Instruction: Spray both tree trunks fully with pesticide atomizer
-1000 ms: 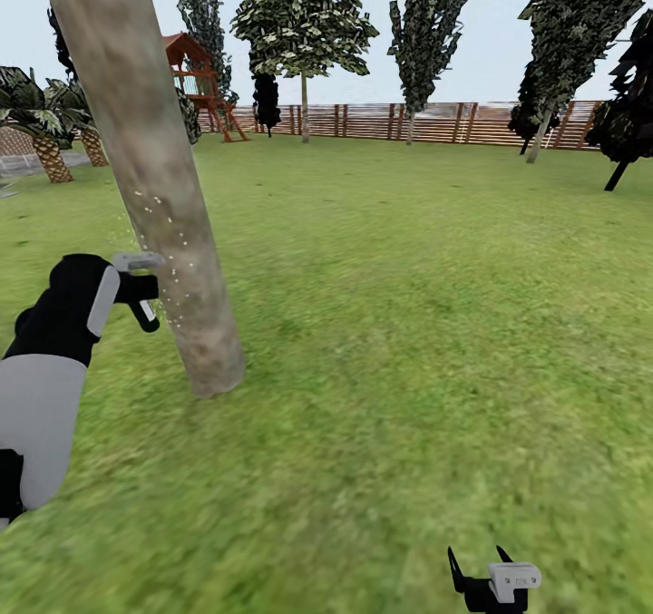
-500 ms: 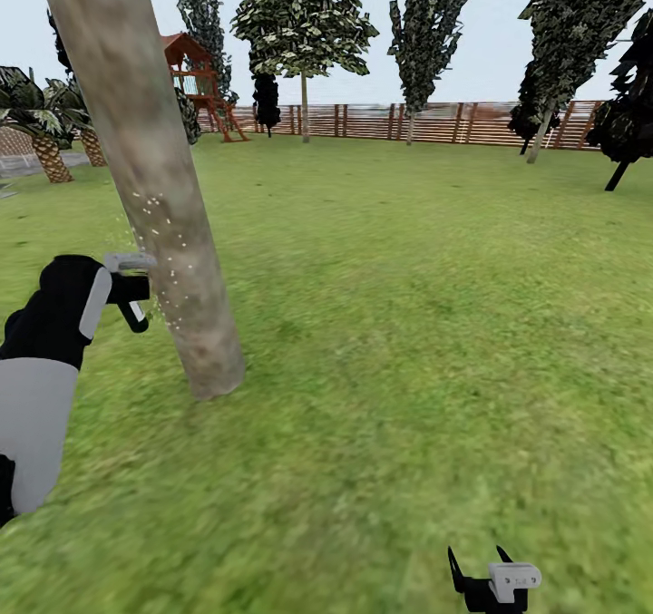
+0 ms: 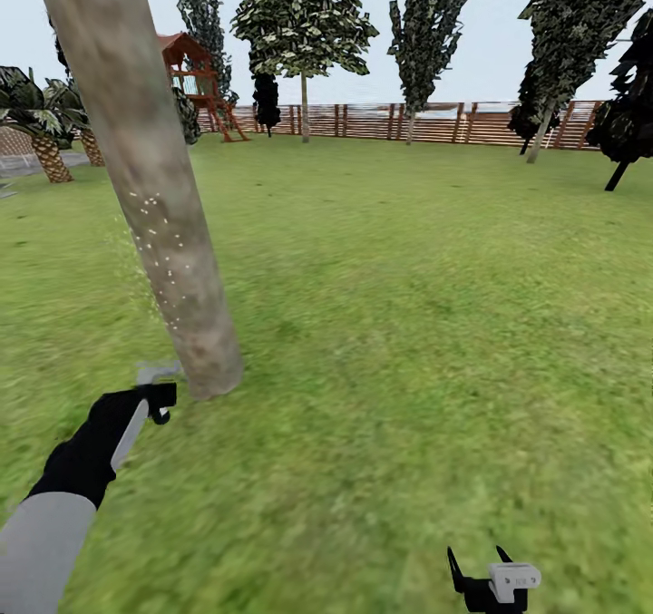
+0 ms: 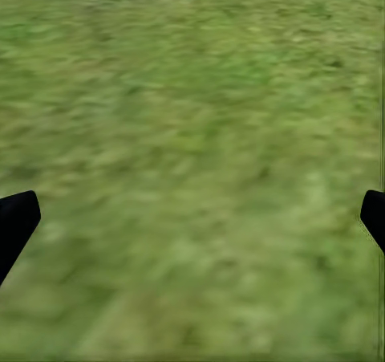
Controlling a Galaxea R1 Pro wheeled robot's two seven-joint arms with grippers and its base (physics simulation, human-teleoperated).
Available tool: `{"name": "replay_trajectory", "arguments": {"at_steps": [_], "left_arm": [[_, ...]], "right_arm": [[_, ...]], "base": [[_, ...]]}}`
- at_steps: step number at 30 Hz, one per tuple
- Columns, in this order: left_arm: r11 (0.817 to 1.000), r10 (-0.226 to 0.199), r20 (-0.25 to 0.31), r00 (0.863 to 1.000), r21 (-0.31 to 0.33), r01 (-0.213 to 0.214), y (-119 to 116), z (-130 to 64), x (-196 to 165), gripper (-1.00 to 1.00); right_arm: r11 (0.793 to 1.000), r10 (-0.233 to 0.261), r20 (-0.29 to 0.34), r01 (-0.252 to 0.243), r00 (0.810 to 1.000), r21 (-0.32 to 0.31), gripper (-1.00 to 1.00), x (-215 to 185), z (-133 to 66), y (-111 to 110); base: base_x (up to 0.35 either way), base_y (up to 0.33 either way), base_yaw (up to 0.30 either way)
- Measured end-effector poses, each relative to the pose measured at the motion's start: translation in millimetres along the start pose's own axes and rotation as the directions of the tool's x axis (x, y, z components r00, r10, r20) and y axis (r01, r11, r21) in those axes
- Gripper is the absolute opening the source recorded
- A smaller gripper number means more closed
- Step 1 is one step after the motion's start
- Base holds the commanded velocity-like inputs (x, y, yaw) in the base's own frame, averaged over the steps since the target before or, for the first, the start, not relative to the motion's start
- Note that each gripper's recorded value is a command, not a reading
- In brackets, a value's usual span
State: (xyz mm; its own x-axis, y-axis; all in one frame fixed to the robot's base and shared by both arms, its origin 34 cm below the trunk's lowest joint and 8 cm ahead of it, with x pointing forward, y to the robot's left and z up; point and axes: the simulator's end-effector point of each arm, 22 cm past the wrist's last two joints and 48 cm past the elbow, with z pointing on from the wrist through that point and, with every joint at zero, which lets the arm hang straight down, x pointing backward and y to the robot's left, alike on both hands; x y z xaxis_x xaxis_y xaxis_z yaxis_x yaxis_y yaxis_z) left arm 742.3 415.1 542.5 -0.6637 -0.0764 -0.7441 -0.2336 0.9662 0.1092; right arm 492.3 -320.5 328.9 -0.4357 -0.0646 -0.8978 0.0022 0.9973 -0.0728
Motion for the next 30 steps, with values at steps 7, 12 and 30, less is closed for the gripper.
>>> {"name": "replay_trajectory", "arguments": {"at_steps": [7,12,30], "left_arm": [[0.998,-0.059,0.034,0.998,-0.019,0.059,-19.5,1.5,56.0,-1.0],[0.998,-0.066,0.043,0.997,-0.016,0.067,-20.6,1.3,55.2,-1.0],[0.988,-0.137,0.038,0.99,-0.065,0.139,11.2,2.1,64.4,-1.0]], "right_arm": [[1.0,0.0,-0.001,0.0,1.0,0.0,1.0,0.2,0.0,0.0],[1.0,0.0,-0.001,0.0,1.0,-0.001,1.0,0.2,0.0,0.1],[1.0,-0.001,-0.001,0.001,1.0,-0.002,1.0,0.2,0.0,0.5]], "base": [[0.11,-0.256,0.0],[0.215,-0.215,0.0],[0.082,-0.258,0.126]]}}
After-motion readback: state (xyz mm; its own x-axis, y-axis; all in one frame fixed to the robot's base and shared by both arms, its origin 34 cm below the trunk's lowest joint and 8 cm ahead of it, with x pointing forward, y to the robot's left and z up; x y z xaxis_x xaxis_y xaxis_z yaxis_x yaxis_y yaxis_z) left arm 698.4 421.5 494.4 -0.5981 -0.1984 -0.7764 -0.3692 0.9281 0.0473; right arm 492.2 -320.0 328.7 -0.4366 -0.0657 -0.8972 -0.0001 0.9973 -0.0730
